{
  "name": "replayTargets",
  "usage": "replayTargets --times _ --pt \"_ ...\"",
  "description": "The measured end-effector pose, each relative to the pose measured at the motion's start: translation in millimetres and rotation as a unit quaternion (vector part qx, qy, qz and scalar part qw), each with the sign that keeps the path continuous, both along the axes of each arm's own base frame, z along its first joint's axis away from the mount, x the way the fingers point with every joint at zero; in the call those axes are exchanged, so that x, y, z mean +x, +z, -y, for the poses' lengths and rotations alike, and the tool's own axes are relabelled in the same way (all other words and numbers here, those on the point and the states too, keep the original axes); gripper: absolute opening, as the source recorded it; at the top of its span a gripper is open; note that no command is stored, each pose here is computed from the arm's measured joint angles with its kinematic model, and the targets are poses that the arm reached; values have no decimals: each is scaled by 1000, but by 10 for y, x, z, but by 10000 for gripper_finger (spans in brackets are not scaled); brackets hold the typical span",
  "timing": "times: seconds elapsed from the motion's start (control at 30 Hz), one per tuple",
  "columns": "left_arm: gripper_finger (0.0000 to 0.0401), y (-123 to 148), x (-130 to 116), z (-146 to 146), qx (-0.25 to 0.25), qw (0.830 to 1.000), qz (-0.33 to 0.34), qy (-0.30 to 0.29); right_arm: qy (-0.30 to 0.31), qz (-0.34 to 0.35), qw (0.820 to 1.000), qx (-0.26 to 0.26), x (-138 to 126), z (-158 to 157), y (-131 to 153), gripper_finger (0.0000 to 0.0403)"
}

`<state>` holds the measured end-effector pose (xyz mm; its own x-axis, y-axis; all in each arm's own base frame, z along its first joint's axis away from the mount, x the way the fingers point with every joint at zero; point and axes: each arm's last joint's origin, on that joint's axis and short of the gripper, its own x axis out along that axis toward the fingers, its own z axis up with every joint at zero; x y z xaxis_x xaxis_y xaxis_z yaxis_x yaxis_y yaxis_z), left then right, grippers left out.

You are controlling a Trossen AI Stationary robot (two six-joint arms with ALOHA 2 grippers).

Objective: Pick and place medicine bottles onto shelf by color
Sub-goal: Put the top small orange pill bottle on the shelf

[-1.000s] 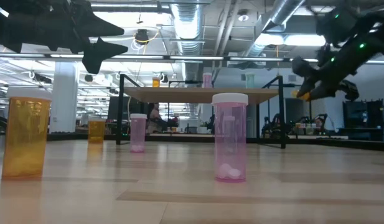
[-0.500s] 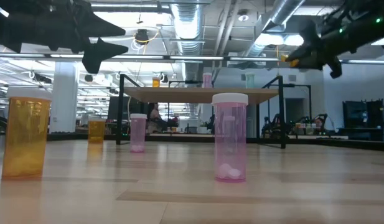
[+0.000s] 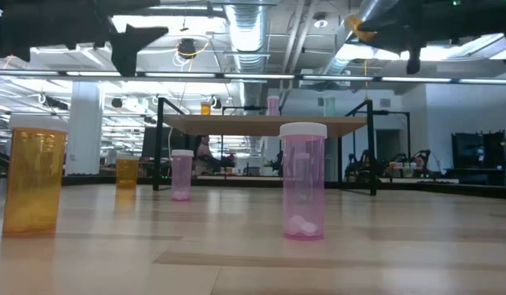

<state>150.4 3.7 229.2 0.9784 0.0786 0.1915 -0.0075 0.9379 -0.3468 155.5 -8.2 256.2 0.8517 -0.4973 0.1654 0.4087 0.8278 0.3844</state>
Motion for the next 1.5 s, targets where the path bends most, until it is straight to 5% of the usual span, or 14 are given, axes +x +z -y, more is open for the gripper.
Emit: replayTargets --times 0.43,0.77,1.2,1.5 --pt "215 50 9 -13 16 999 14 39 40 45 997 -48 562 -211 -111 123" --pt "255 183 407 10 35 999 -33 14 70 18 993 -98 1294 -387 50 123" --pt "289 304 887 30 54 996 -64 -14 113 -9 988 -102 1696 -612 -114 123" --pt "289 326 949 39 67 995 -62 -29 119 -46 987 -98 1816 -620 -140 123"
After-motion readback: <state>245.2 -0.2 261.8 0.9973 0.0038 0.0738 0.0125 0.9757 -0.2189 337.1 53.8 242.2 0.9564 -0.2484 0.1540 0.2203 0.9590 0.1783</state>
